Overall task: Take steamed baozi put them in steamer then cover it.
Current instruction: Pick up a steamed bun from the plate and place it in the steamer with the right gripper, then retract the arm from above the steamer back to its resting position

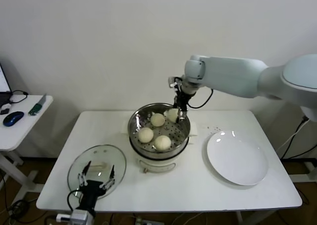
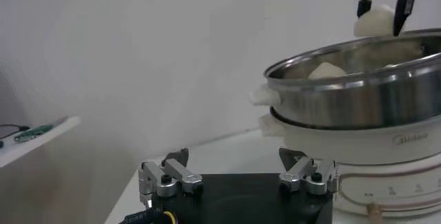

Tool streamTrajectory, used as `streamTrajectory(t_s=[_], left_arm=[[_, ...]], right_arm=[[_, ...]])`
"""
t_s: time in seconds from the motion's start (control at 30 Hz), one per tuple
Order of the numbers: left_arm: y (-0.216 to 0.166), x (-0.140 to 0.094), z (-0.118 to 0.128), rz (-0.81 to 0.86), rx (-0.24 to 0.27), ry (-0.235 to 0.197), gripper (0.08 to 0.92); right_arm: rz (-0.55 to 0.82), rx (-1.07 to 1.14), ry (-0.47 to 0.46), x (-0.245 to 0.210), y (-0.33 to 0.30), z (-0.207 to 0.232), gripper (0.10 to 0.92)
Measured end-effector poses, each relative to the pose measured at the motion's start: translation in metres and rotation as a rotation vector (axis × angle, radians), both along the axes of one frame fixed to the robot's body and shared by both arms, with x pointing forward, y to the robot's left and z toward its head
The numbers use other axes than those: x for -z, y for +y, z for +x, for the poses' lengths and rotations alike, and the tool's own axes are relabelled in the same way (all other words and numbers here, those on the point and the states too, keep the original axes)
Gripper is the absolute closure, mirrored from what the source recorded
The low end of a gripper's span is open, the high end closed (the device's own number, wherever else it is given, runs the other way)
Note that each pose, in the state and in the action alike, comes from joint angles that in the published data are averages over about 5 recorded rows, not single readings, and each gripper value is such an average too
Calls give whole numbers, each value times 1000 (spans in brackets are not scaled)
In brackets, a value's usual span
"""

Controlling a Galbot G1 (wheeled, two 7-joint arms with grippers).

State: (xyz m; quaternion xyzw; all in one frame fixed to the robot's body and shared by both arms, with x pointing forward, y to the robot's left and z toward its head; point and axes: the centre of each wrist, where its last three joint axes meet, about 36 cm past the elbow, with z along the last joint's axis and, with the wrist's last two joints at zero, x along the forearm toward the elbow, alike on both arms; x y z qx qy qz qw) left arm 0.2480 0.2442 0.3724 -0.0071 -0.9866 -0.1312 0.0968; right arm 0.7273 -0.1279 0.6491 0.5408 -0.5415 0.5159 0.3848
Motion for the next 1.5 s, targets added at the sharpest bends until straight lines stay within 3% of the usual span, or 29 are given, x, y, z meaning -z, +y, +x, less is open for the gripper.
streamTrajectory(t_s=[0.43, 0.63, 0.77, 1.2, 1.5], left_arm=[[4, 5, -2, -7, -10, 9, 177], [4, 6, -2, -7, -12, 11, 177], [4, 7, -1, -7, -12, 11, 177], [5, 6, 2, 1, -13, 6, 177], [7, 4, 7, 12, -15, -15, 177]], right_arm=[[-56, -12, 35, 52, 9, -3, 303], [-61, -11, 36, 61, 11, -3, 246], [-54, -9, 34, 59, 11, -3, 203], [-3, -22, 19, 23, -2, -2, 200], [180, -16, -74, 1, -46, -7, 200]])
